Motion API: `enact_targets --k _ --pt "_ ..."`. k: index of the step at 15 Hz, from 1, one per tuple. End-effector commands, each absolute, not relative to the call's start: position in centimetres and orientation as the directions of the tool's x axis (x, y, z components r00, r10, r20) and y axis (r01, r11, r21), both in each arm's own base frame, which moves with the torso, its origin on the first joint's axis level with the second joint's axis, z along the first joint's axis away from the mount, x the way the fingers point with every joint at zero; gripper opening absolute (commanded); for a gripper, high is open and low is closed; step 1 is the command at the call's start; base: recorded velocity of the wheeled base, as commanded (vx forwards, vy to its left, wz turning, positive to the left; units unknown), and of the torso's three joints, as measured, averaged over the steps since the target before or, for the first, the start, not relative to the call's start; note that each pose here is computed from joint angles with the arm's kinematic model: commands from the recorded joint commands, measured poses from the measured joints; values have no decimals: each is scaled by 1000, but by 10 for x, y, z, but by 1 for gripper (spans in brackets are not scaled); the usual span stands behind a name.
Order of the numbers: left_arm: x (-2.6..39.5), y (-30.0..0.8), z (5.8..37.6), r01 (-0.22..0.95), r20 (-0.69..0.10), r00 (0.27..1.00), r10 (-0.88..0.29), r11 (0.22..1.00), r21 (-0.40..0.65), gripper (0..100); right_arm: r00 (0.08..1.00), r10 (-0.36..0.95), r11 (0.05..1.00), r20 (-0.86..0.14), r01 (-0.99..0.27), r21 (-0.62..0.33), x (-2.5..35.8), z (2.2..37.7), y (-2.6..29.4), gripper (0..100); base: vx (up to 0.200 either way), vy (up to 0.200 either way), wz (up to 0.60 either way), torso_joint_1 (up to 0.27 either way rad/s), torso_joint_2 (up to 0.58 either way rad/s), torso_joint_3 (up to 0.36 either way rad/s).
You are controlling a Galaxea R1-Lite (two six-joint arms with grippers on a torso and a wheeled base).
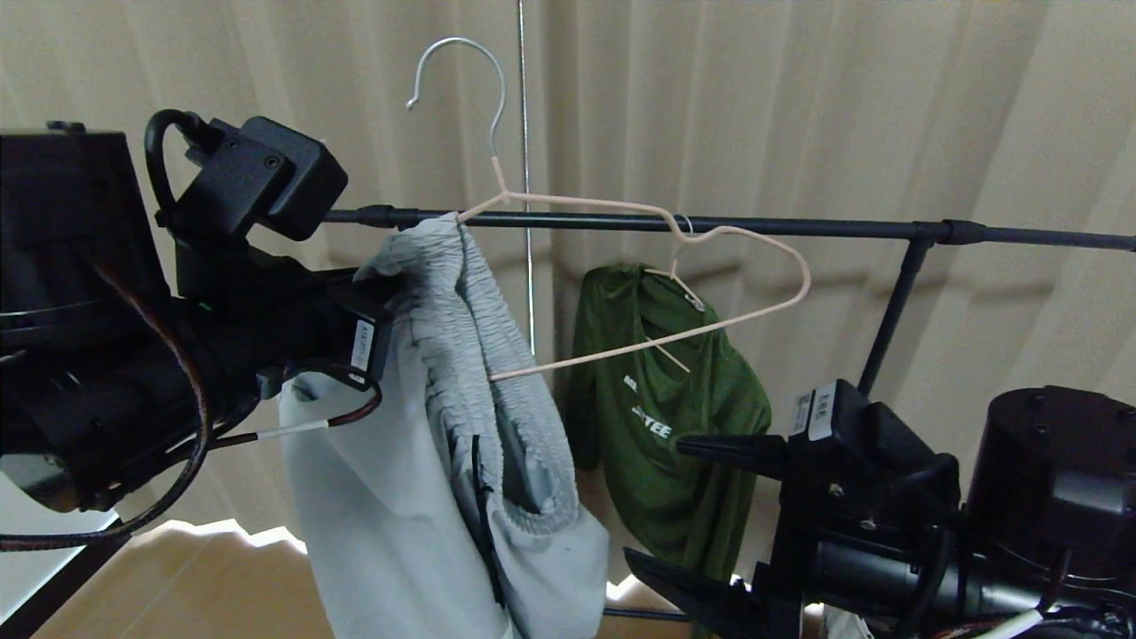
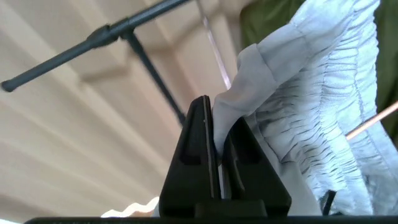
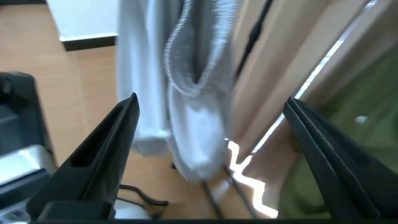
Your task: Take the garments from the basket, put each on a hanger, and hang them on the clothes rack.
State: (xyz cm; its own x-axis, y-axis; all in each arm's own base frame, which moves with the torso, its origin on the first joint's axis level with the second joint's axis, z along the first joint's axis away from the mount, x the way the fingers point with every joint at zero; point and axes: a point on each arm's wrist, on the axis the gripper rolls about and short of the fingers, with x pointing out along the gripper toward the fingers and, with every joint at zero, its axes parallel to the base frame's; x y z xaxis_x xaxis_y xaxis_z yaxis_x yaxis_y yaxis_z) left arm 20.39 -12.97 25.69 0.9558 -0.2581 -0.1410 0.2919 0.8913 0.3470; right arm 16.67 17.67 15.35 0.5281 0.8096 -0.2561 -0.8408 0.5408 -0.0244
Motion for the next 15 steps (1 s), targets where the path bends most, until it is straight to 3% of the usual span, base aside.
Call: enact_targets --k 1,4,12,13,15 --pt "196 -138 261 330 -125 944 -306 881 340 0 520 809 536 -276 -844 -20 173 142 189 100 0 0 0 0 0 0" --pt "192 -141 264 342 -113 940 -323 877 337 0 536 806 550 -250 -835 -20 180 135 200 100 0 0 0 0 0 0" --pt "183 -143 273 363 -78 930 -358 872 328 0 569 766 598 -301 -802 5 187 119 215 100 0 0 0 0 0 0" --pt "182 -142 275 361 -73 931 -358 874 326 0 571 763 600 -303 -800 5 188 119 215 0 0 0 0 0 0 0" --pt "180 -141 276 364 -68 929 -363 873 325 0 574 760 604 -305 -797 4 189 118 215 0 0 0 0 0 0 0"
